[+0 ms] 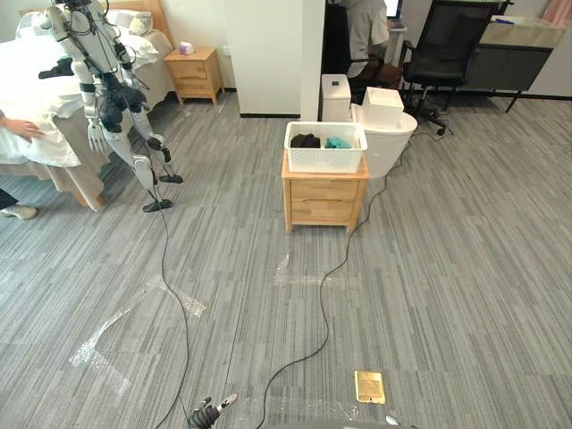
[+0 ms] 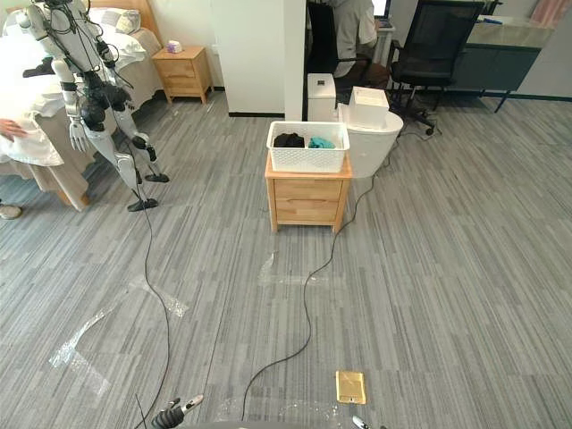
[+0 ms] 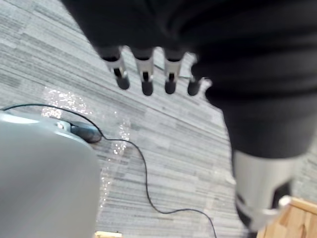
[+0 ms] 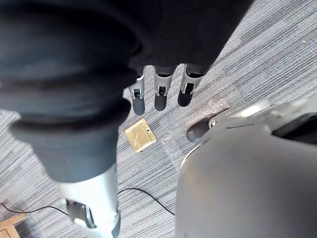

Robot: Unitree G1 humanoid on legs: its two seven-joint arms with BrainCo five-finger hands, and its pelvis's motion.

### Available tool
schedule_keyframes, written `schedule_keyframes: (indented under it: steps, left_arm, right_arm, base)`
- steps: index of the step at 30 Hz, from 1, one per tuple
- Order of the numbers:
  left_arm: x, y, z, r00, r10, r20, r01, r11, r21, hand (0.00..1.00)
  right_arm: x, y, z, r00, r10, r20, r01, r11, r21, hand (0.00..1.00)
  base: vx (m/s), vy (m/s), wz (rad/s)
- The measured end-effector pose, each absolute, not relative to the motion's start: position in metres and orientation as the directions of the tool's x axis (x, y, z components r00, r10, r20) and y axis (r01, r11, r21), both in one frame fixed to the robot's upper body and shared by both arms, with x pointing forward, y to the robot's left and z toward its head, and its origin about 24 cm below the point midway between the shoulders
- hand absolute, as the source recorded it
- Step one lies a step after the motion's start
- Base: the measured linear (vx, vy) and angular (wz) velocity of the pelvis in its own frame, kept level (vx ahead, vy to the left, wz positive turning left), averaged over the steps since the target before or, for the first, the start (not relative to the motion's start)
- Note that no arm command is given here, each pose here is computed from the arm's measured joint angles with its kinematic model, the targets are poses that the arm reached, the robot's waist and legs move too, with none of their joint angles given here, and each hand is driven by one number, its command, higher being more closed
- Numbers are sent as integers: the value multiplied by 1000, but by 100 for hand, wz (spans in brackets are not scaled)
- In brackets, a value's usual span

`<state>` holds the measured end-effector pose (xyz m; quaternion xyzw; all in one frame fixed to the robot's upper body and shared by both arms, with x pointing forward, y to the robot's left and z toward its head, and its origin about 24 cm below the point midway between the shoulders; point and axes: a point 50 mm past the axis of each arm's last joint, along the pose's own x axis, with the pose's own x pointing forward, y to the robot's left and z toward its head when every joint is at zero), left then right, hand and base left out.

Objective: Pick up the laundry basket with both hands and put the clothes into the washing machine.

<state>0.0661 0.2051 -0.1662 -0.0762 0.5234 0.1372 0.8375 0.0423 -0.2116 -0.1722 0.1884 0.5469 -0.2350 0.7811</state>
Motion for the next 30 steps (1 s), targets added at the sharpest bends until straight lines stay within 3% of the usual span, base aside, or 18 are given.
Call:
schedule_keyframes:
  steps: [30]
  left_arm:
    - [68,204,-166,423,119,-898,-334,942,-32,0]
  right_arm:
    - [55,-205,-172,327,-129,-936,576,813,89,0]
  base:
    - [-37,-19,1]
